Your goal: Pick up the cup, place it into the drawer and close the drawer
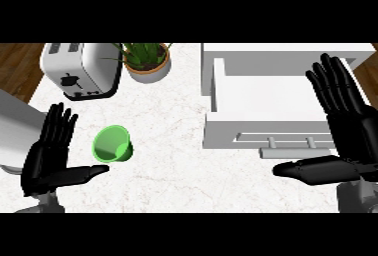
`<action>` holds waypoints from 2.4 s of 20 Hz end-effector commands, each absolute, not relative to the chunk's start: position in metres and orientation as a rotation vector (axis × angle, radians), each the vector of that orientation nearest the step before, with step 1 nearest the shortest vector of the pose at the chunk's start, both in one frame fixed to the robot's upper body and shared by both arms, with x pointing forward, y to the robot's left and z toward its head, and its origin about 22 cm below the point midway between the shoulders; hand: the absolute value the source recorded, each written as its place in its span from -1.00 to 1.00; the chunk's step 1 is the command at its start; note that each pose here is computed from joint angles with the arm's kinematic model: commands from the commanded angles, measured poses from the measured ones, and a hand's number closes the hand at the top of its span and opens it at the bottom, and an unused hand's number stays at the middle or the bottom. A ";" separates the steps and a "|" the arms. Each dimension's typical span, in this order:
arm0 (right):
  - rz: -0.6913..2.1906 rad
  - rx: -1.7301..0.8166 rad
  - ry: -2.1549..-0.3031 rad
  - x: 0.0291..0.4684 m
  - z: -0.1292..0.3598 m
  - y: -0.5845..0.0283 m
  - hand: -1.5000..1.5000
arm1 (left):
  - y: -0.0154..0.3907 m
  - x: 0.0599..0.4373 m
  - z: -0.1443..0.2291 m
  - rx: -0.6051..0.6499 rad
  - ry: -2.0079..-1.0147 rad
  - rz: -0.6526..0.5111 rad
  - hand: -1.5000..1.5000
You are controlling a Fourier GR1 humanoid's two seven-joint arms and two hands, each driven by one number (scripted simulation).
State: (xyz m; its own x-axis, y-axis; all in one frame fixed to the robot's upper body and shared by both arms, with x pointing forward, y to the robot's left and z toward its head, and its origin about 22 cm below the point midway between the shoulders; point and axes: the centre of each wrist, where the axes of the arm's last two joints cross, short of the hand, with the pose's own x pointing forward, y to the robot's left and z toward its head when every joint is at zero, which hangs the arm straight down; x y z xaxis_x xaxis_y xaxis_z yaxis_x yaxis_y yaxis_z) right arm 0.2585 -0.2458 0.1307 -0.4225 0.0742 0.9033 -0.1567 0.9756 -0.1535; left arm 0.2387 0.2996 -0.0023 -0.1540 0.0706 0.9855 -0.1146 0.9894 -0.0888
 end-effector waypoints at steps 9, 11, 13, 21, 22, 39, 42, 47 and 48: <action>0.267 0.079 -1.984 0.256 0.129 -0.256 -1.00 | 0.328 0.239 -0.086 0.091 -1.628 0.176 -1.00; 0.235 0.072 -2.002 0.261 0.144 -0.248 -1.00 | 0.307 0.265 -0.101 0.111 -1.626 0.172 -1.00; 0.269 0.040 -1.994 0.272 0.149 -0.254 -1.00 | 0.324 0.251 -0.116 0.120 -1.613 0.166 -1.00; 0.271 0.058 -1.994 0.271 0.140 -0.244 -1.00 | 0.336 0.224 -0.155 0.128 -1.637 0.160 -1.00; 0.247 0.071 -1.996 0.271 0.141 -0.264 -1.00 | 0.346 0.234 -0.146 0.134 -1.648 0.182 -1.00; 0.282 0.071 -1.993 0.285 0.158 -0.252 -1.00 | 0.303 0.243 -0.163 0.071 -1.732 0.170 -1.00; 0.292 0.075 -2.022 0.281 0.162 -0.257 -1.00 | 0.308 0.262 -0.150 0.042 -1.715 0.187 -1.00; 0.271 0.067 -2.006 0.278 0.163 -0.270 -1.00 | 0.304 0.258 -0.153 -0.139 -1.733 0.220 1.00; 0.282 0.063 -1.992 0.269 0.152 -0.271 -1.00 | 0.298 0.249 -0.161 -0.165 -1.752 0.241 1.00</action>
State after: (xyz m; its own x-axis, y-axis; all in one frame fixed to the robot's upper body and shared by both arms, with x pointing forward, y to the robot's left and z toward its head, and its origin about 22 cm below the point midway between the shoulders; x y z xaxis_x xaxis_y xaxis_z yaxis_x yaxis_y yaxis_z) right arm 0.2747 -0.2665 0.1561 -0.4344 0.0782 0.8973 -0.1714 0.9709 -0.1675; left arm 0.2564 0.3088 -0.1530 -0.1028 0.1182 0.9876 -0.1111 0.9853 -0.1295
